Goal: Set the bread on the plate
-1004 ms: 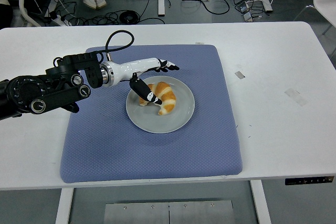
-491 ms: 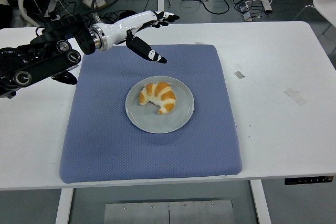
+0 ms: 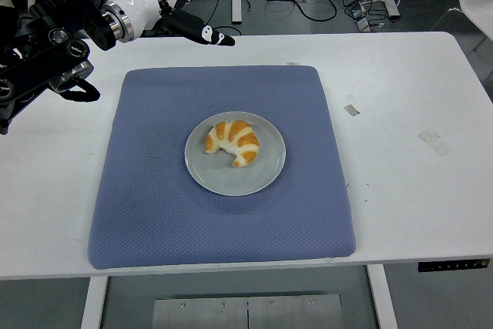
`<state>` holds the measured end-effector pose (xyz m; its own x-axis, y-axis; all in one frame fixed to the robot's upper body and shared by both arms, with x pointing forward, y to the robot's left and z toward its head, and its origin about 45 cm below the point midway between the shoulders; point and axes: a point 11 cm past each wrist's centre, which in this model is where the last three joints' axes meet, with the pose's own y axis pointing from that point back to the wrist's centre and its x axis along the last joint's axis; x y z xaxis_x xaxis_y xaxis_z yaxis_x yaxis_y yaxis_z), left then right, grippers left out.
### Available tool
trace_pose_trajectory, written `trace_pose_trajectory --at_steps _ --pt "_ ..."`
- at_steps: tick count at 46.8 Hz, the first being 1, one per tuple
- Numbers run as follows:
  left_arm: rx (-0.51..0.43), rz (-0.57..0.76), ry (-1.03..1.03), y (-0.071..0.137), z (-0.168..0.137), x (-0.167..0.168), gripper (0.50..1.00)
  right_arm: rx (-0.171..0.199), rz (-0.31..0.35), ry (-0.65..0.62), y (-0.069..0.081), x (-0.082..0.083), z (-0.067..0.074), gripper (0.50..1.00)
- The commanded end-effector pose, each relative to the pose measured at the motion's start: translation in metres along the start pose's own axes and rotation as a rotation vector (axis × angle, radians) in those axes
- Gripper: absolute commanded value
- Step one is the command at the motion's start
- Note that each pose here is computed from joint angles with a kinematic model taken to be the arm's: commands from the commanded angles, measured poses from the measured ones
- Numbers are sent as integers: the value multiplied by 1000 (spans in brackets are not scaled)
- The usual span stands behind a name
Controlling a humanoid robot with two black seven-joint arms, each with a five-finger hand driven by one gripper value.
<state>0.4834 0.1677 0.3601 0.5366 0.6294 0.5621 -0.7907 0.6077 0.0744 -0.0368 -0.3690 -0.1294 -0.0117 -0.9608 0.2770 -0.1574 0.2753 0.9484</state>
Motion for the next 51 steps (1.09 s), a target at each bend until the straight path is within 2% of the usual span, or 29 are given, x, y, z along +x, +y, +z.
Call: trace_pose_trajectory --at_steps 1,17,27,39,51 --pt "7 3 31 3 -7 6 981 0 0 0 0 0 0 1000" --pt "27 9 243 9 -26 29 983 0 0 1 0 0 0 1000" --pt "29 24 380 11 -39 32 983 0 0 0 0 0 0 1000" --pt "32 154 689 14 -75 37 983 0 0 0 0 0 0 1000" --pt "3 290 871 25 -103 47 983 0 0 -1 0 0 0 1000"
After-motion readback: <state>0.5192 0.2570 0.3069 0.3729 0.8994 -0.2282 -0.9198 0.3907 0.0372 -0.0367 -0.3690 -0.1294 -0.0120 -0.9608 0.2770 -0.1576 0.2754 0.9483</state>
